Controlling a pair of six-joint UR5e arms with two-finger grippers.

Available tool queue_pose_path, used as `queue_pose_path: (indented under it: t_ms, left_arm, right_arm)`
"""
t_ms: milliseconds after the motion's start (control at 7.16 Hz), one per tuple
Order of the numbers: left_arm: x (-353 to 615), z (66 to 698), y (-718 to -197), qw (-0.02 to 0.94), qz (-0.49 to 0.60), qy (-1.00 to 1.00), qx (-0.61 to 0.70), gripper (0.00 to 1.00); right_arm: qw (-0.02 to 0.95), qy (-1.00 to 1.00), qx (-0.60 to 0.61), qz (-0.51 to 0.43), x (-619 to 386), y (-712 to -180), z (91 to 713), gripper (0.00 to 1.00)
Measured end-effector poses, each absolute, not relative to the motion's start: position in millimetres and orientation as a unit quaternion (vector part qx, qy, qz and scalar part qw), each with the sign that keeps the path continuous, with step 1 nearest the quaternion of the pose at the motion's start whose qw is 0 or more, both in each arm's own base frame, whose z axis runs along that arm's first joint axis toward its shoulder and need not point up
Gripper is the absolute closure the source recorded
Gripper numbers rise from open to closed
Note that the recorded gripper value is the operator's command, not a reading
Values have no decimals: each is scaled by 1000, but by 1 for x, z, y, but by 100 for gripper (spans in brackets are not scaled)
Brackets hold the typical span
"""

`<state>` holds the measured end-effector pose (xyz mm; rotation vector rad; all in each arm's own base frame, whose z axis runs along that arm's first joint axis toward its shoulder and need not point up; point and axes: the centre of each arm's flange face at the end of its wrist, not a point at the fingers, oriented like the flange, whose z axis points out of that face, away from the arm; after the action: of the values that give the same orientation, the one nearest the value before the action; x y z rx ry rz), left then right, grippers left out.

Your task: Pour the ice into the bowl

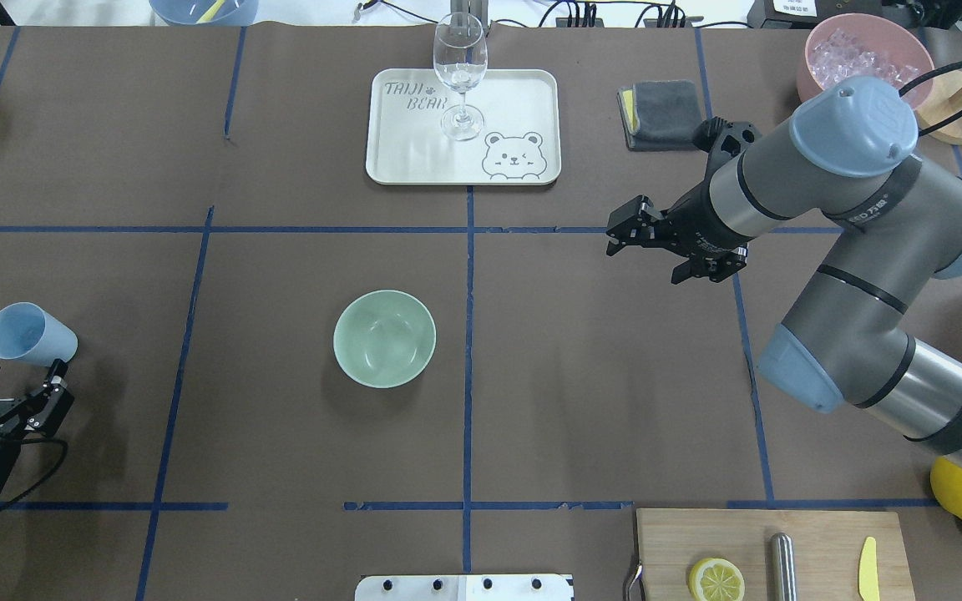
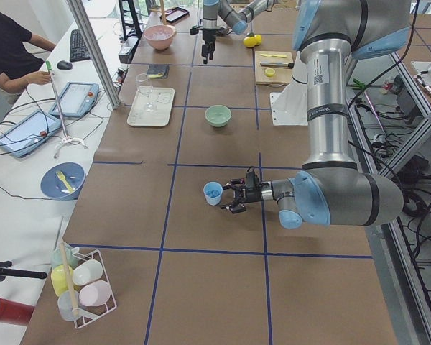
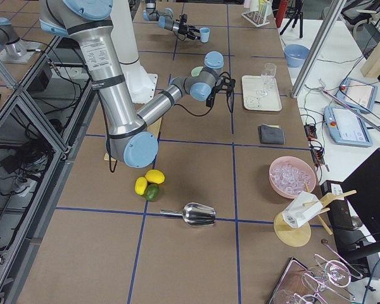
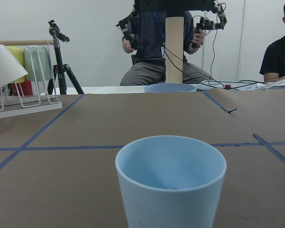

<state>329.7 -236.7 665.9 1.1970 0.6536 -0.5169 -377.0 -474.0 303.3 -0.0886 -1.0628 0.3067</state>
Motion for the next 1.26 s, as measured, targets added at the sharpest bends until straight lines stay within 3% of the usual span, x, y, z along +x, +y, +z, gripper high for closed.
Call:
queue_pose_path:
  t_ms: [1257]
  left_arm:
    - [347,657,-271,760,-241,277,536,0]
  right_arm:
    - [851,-503,-44,146,-376,-473,307,0]
